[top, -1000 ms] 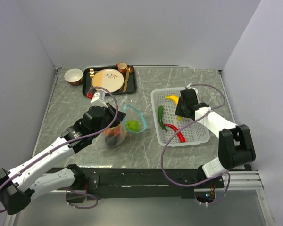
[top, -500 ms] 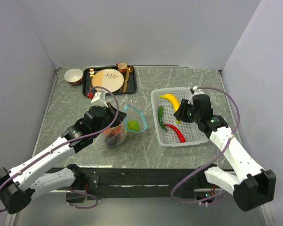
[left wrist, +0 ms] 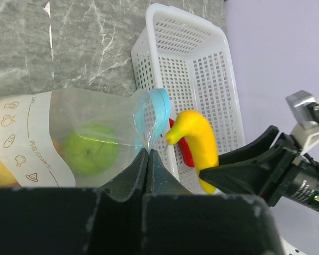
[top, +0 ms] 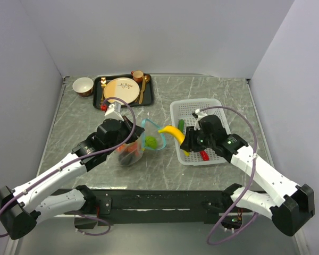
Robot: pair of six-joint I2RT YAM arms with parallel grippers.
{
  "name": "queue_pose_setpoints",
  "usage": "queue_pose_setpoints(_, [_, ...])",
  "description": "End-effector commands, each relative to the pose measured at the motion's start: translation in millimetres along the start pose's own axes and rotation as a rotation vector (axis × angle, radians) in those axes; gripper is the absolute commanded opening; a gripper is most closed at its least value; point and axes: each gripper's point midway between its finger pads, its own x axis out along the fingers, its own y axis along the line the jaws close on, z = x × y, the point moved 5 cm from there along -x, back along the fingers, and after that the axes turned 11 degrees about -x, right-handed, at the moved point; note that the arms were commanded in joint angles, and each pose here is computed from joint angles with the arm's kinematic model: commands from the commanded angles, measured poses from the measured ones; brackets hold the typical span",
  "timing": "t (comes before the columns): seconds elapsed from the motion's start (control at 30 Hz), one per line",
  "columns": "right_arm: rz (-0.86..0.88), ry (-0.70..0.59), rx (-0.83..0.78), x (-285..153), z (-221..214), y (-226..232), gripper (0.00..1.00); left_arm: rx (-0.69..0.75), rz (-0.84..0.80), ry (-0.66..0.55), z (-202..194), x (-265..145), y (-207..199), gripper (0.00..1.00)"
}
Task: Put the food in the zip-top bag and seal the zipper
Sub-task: Place the fake fruit in the zipper food storage bag.
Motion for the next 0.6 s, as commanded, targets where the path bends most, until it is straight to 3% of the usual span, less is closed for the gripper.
queue_pose_setpoints(0.0, [0.024, -0.003, -0.025, 0.3, 12.0, 9.5, 0.23, -0.021, -0.077, -0.015, 7.1, -4.6, -18.7, 0.01])
queue_pose_setpoints(0.33, [0.101, 0.035, -0.111, 17.0, 32.5, 35.9, 0.24, 0.026, -0.098, 0.063, -3.9, 2.7, -21.8, 0.01])
queue_pose_setpoints(0.57, [0.118, 0.153, -0.171, 37.8, 27.7, 50.4, 0.23, 0.038, -0.111, 0.077, -5.8, 2.9, -22.8, 0.01])
